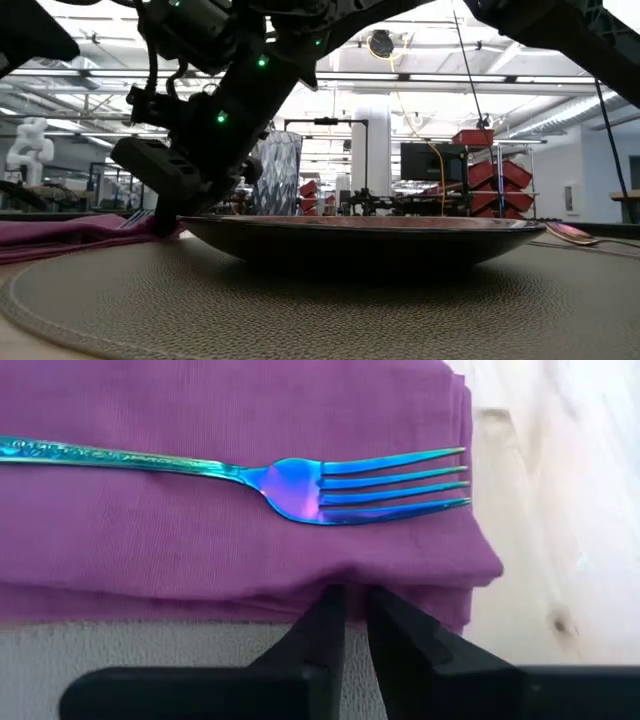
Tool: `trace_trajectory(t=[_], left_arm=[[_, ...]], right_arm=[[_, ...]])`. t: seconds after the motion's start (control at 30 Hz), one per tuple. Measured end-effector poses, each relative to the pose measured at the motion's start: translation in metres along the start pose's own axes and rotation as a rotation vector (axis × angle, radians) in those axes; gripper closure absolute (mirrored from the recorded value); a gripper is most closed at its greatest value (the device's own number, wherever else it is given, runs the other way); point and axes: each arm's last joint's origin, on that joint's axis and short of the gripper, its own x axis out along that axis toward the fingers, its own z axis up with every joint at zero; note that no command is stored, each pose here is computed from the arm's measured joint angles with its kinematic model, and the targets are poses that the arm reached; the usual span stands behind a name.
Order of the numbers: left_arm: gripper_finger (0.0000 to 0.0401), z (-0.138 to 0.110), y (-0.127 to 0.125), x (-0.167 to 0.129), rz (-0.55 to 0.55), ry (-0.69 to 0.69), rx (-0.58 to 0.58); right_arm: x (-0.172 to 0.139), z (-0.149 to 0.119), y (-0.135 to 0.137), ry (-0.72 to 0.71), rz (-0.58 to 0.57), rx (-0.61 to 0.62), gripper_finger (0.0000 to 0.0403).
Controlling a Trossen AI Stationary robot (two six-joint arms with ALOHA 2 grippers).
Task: Set table place
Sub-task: Adjust the pink table napkin
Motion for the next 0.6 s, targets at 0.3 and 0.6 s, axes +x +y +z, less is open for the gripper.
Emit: trace_trajectory(t=[0.3,0.6], left_arm=[[0.0401,0.0008,-0.0020,0.0001,-0.014,-0.005,0.011],[0.0401,0.0012,-0.0025,0.0001,-0.015,-0.012,0.006]], right_arm=[[0.0055,0.0035,-0.0062,-0.044,0.000,0.008,0.0369],[0.0067,0.0051,-0.0082,-0.064,-0.008,0.013,0.0369]])
